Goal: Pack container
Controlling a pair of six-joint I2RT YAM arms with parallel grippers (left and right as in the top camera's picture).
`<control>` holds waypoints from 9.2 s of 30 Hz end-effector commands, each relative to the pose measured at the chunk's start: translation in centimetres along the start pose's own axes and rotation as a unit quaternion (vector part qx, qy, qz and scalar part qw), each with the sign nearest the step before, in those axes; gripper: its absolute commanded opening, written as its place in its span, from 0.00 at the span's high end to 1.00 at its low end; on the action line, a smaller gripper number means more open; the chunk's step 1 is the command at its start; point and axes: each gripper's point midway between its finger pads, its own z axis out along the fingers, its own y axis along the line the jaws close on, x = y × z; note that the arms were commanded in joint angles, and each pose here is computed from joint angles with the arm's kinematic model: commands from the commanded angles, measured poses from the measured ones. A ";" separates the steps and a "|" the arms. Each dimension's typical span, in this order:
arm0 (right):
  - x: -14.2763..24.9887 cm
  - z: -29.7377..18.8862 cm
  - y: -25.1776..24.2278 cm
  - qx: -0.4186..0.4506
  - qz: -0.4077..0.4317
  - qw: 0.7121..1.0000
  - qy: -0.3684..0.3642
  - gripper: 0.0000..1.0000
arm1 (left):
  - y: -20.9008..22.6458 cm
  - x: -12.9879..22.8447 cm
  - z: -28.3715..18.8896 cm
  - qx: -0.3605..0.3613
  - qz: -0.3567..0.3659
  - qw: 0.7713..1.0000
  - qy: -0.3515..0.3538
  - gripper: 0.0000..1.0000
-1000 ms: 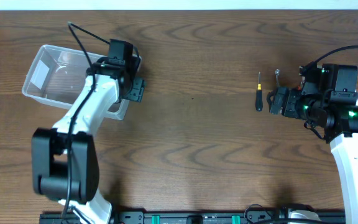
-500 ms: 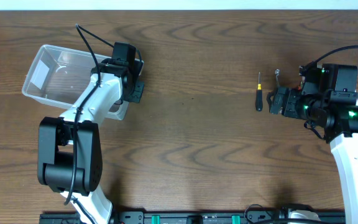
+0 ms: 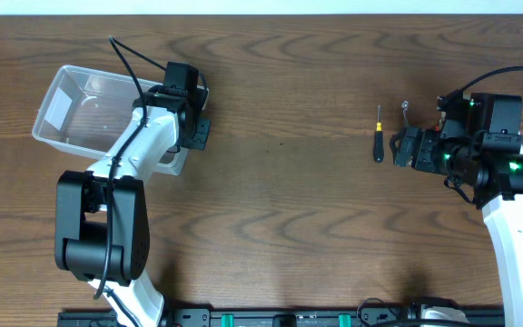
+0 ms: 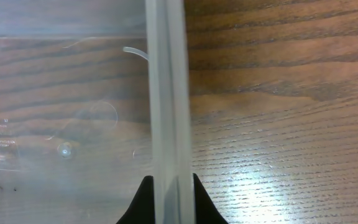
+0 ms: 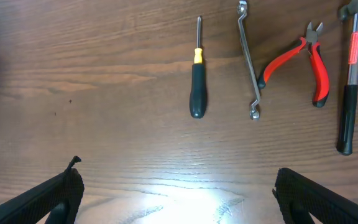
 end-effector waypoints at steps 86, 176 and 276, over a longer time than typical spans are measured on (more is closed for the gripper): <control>-0.8 -0.6 0.2 -0.005 0.005 1.000 -0.013 0.01 | 3.3 -4.0 -8.6 -0.076 -0.048 0.988 -0.127 0.94; 6.1 9.3 20.4 -0.200 -0.132 0.966 0.094 0.01 | 29.8 0.9 -1.8 -0.163 -0.109 0.966 -0.168 0.54; -0.5 5.7 11.1 -0.049 -0.055 0.997 -0.013 0.01 | 13.7 -1.7 -3.1 0.014 -0.150 0.982 -0.112 0.94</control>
